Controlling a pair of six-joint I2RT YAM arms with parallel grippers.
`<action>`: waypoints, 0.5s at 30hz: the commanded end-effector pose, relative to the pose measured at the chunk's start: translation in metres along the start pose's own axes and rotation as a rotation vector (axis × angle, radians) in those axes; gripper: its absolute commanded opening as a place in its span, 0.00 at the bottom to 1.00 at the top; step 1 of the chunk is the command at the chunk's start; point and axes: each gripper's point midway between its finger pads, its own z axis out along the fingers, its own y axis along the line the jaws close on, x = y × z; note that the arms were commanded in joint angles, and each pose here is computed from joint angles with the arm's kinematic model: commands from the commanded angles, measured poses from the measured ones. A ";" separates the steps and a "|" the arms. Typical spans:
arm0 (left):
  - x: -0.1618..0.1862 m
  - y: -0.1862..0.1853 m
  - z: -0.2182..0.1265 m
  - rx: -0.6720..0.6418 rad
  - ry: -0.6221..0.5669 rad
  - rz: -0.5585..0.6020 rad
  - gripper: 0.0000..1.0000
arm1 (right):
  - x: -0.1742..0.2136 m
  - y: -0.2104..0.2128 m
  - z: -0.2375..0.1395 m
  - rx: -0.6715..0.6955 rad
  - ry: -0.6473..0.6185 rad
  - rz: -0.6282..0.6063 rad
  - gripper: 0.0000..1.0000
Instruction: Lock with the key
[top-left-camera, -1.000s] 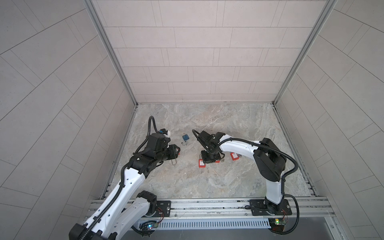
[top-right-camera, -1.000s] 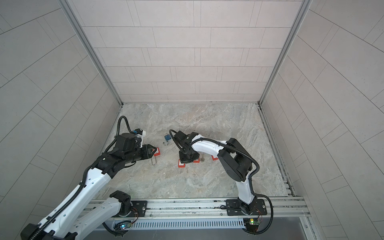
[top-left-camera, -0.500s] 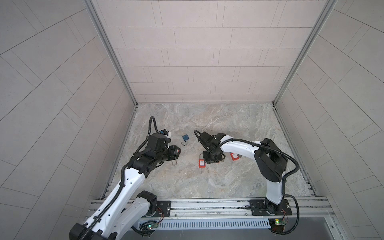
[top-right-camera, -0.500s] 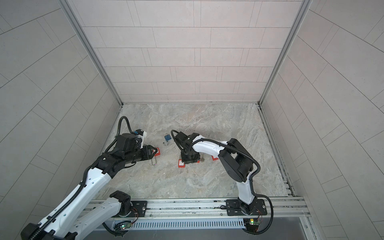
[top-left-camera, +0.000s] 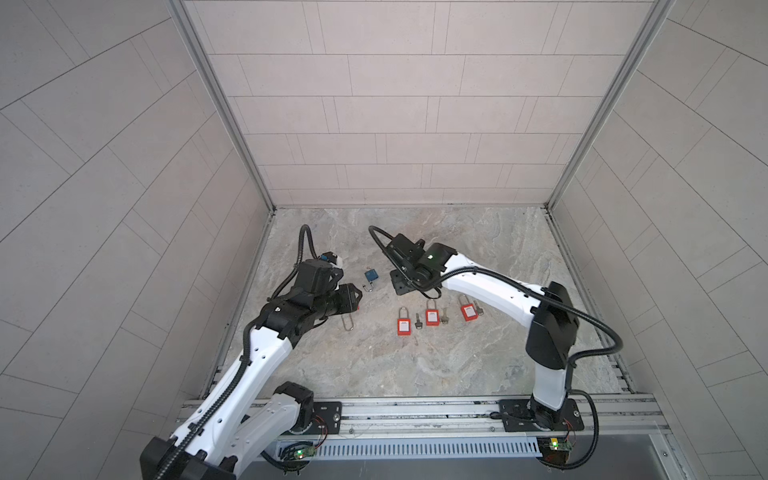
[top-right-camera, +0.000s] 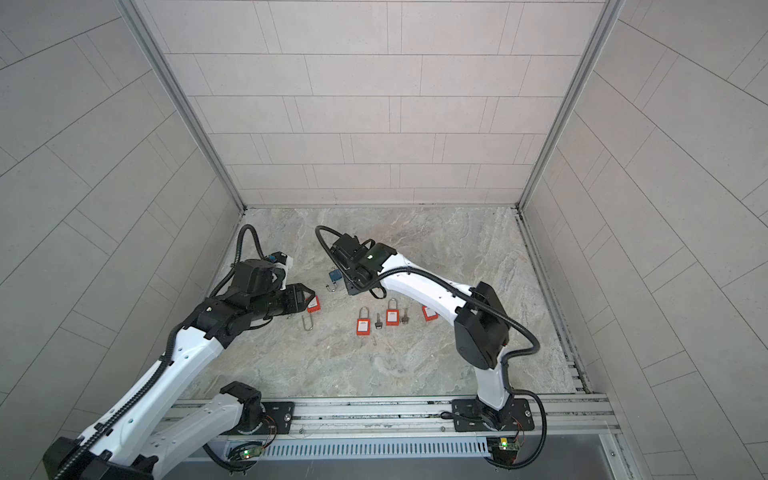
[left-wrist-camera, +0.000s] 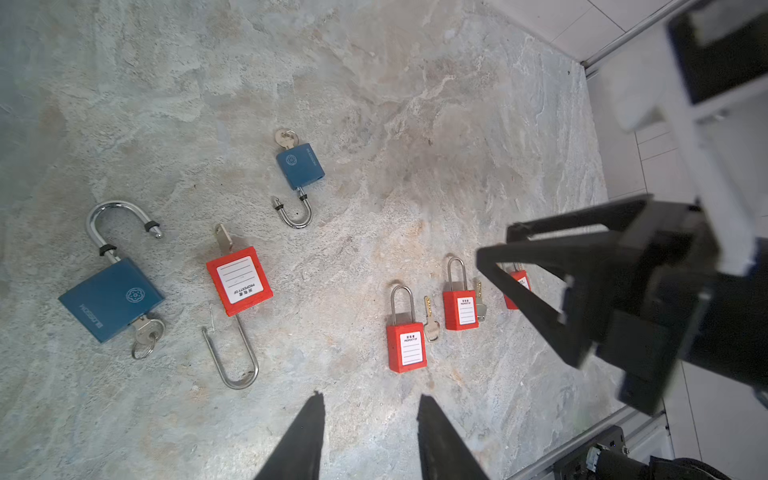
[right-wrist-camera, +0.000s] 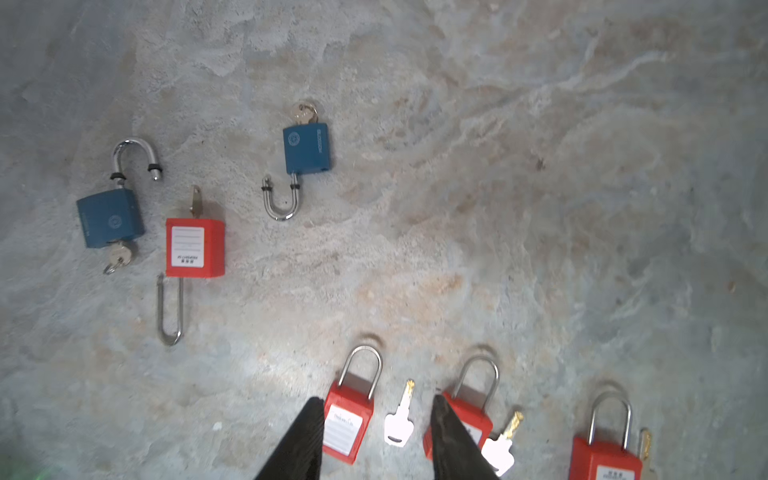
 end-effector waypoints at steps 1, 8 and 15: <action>-0.017 -0.007 -0.013 0.030 -0.068 -0.047 0.43 | -0.002 0.008 0.015 0.058 0.046 -0.167 0.46; -0.022 0.017 -0.026 -0.036 -0.117 -0.127 0.44 | -0.046 0.031 0.062 0.073 0.039 -0.269 0.52; -0.010 0.025 -0.036 -0.035 -0.164 -0.125 0.44 | -0.064 0.039 0.096 0.068 -0.007 -0.259 0.52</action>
